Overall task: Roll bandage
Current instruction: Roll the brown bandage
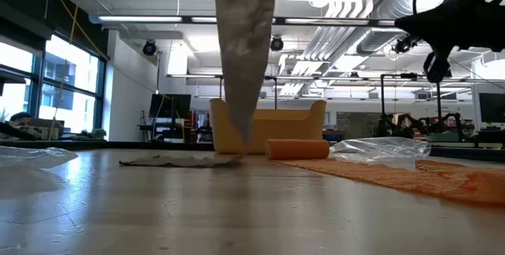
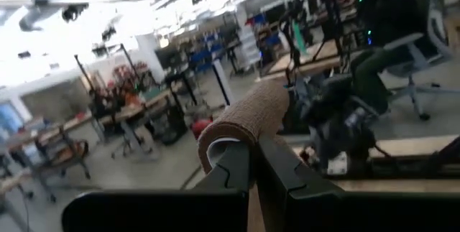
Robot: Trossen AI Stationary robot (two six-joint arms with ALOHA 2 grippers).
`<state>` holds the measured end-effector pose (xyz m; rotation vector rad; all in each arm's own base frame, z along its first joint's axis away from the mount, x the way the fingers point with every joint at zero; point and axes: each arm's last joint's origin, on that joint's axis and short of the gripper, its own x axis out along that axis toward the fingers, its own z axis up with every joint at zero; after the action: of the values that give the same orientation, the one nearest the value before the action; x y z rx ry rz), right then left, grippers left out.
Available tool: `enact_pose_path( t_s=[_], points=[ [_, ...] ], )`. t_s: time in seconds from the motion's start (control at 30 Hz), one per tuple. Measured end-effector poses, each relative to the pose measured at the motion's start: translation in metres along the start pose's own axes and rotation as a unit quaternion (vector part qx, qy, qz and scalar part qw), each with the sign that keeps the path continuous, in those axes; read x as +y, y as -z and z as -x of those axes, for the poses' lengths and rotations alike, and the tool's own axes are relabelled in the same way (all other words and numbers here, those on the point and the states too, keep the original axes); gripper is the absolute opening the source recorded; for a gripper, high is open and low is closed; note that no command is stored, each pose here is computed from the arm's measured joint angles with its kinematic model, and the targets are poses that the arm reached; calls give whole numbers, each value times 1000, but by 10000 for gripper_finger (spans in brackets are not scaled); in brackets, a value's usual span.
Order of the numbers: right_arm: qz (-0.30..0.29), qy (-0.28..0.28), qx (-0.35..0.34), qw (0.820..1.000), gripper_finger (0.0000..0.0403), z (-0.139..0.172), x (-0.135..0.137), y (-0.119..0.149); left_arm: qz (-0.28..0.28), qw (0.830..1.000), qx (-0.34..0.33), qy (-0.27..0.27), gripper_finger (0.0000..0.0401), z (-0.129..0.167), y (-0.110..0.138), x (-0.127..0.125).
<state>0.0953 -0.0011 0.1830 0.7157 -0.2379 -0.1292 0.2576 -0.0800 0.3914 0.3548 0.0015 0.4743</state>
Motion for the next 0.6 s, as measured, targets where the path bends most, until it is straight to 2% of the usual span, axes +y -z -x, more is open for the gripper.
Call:
enact_pose_path(
  t_s=[0.07, 0.17, 0.27, 0.33, 0.43, 0.6],
  points=[
    [11, -18, -4, 1000, 0, 0, 2, -2, 1, 1000, 17, -2, 1, -3, 15, -3],
    [13, -49, 29, 998, 0, -2, 4, 1, 14, 999, 37, -11, 1, -7, 33, -4],
    [18, -53, 58, 997, 0, -6, 4, 6, 43, 999, 21, -18, 1, -6, 31, -6],
    [49, -69, 63, 994, 0, -9, 7, 7, 44, 999, -4, -11, 1, -3, 21, -12],
    [88, -114, 50, 988, 0, -14, 15, 6, 19, 999, -34, -14, 1, 3, -8, -21],
    [138, -151, 67, 977, 0, -28, 37, 2, -58, 997, -18, -47, 1, 3, -61, -52]
  ],
)
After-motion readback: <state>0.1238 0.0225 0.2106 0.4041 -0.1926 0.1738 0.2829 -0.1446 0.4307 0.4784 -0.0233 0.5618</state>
